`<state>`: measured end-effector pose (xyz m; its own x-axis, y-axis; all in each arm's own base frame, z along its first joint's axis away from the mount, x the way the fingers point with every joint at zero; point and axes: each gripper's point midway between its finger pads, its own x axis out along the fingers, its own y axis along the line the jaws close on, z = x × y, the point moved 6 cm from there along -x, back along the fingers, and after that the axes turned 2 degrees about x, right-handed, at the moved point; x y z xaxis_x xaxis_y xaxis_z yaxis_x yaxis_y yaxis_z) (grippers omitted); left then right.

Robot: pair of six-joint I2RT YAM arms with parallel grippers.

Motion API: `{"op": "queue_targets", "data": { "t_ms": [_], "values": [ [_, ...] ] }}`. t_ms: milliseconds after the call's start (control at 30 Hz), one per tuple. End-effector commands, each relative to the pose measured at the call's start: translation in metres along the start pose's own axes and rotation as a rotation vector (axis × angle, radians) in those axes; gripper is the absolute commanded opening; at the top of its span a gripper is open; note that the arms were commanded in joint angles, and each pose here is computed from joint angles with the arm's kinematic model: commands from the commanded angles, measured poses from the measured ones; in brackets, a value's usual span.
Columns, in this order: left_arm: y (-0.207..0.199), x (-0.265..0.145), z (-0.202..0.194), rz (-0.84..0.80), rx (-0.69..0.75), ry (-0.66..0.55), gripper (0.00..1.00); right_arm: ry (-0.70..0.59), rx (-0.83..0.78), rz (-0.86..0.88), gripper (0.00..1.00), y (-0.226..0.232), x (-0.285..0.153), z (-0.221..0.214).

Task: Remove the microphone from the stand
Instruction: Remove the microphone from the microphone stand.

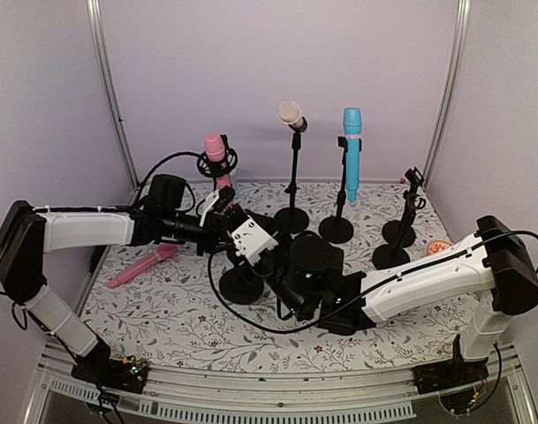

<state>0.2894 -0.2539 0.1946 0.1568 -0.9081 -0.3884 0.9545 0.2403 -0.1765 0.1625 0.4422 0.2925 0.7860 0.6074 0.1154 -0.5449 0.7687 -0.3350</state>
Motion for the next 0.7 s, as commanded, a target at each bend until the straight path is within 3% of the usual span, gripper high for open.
{"op": "queue_targets", "data": {
  "t_ms": [0,667],
  "values": [
    [0.040,-0.012,-0.029,0.213,-0.138,0.098,0.00,-0.282,0.205,-0.119,0.00,-0.052,-0.050,0.109],
    [0.042,-0.005,-0.040,0.207,-0.161,0.140,0.00,-0.405,0.171,-0.187,0.00,-0.066,-0.092,0.146]
  ]
}}
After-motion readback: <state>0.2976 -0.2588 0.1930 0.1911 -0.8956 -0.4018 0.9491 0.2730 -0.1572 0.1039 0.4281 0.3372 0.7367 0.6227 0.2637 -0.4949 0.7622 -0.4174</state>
